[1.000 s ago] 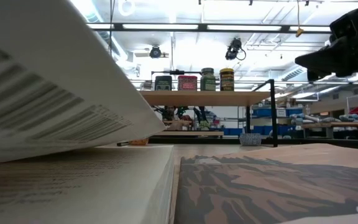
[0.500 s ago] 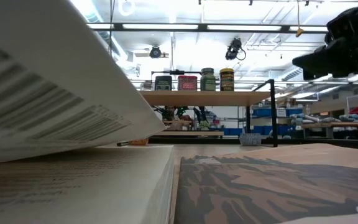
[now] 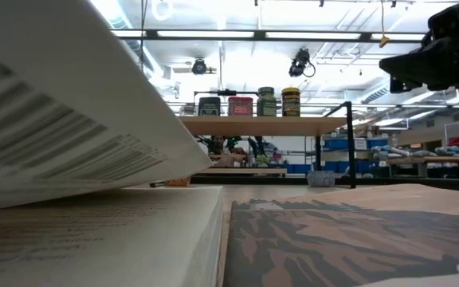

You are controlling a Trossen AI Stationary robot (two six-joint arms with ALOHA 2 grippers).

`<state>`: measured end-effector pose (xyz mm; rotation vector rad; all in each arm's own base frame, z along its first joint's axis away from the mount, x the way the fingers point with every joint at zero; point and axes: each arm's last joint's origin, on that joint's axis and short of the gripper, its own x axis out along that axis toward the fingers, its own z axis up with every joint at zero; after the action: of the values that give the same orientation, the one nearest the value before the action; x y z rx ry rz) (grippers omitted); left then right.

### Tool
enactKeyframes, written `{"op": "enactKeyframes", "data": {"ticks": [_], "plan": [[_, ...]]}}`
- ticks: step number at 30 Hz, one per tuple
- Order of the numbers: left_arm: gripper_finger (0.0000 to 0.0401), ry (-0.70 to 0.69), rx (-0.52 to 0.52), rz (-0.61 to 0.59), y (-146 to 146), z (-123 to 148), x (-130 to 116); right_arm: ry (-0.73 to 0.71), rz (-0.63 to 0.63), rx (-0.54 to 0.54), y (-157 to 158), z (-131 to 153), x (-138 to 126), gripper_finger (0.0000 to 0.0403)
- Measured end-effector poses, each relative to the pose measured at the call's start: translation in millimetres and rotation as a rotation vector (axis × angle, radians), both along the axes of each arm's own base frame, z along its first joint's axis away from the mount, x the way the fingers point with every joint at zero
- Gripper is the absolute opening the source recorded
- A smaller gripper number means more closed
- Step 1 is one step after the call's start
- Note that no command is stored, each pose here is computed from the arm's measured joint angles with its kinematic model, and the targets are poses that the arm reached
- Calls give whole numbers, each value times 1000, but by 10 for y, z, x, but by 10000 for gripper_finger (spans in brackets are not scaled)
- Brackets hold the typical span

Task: Shelf spices
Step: Return to Home Position

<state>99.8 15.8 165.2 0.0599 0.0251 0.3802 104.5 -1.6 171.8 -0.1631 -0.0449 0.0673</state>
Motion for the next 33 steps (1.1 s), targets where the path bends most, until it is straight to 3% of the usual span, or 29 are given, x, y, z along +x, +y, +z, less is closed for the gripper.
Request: {"op": "enactKeyframes", "data": {"ticks": [25,33], "plan": [[0,2,3,-8,-3,-1,1,2,-15,-44,-1,-23,-74,3],[0,11,14,-9,-3,-6,1,5,-82,-49,-20,-24,-74,7]]}}
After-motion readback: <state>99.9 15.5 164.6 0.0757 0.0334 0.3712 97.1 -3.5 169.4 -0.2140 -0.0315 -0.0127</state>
